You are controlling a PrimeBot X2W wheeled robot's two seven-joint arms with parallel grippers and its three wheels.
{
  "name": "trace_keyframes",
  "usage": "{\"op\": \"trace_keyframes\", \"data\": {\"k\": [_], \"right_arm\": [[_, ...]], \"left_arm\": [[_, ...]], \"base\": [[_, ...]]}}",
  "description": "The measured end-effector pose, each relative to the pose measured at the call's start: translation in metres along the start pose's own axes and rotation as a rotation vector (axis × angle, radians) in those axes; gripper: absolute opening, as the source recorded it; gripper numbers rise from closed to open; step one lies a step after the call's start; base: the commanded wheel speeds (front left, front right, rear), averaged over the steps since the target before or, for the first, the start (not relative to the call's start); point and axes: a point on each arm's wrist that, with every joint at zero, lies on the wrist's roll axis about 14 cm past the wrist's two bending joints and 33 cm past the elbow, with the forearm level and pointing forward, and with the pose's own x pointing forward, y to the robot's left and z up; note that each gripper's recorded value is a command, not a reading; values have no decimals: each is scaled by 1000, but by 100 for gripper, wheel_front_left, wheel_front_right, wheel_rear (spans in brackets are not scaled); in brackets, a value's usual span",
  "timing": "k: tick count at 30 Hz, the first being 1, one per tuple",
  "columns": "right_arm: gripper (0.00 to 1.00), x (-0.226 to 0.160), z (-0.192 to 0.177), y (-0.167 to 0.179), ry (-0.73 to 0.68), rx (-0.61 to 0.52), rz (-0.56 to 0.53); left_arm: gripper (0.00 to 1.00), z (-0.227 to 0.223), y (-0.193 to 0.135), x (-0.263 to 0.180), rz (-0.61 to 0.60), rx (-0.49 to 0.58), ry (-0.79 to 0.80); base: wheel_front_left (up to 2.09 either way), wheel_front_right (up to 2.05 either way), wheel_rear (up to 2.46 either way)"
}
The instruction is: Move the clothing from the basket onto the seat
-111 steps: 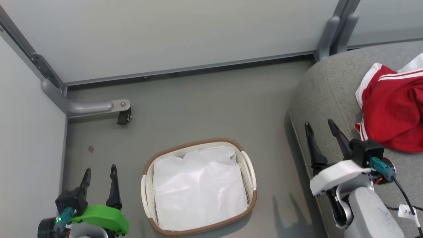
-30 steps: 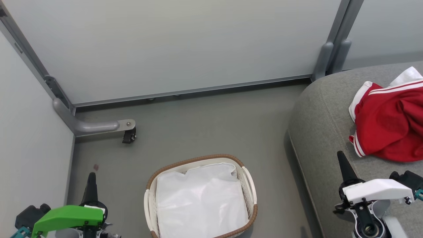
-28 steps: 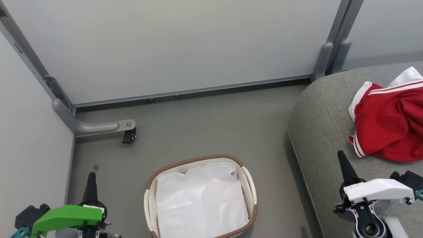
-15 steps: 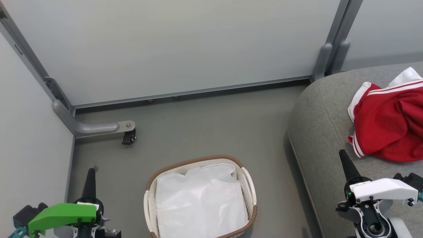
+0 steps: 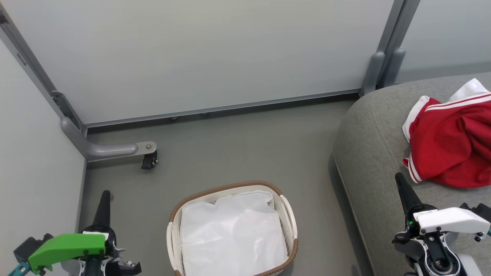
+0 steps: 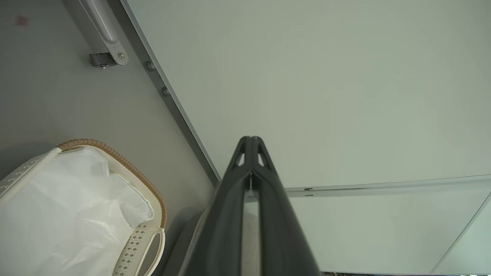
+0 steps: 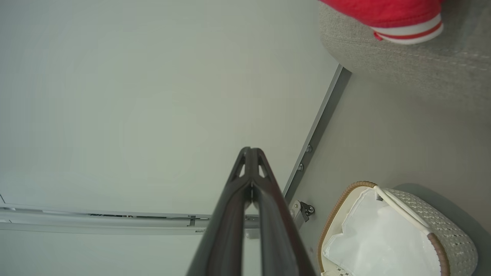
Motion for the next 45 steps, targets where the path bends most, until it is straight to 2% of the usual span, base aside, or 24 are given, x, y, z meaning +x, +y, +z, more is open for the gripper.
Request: {"op": "trace_keyframes", "data": {"k": [30,45], "right_arm": [[0,-4,8,12,-3,207,51],[0,-4,9,12,-4,207,52]], "left_arm": [[0,3,-26,4,-90,-203,14],[0,4,-27,4,-92,-203,14]], "base": [[0,0,0],[0,0,0]]}}
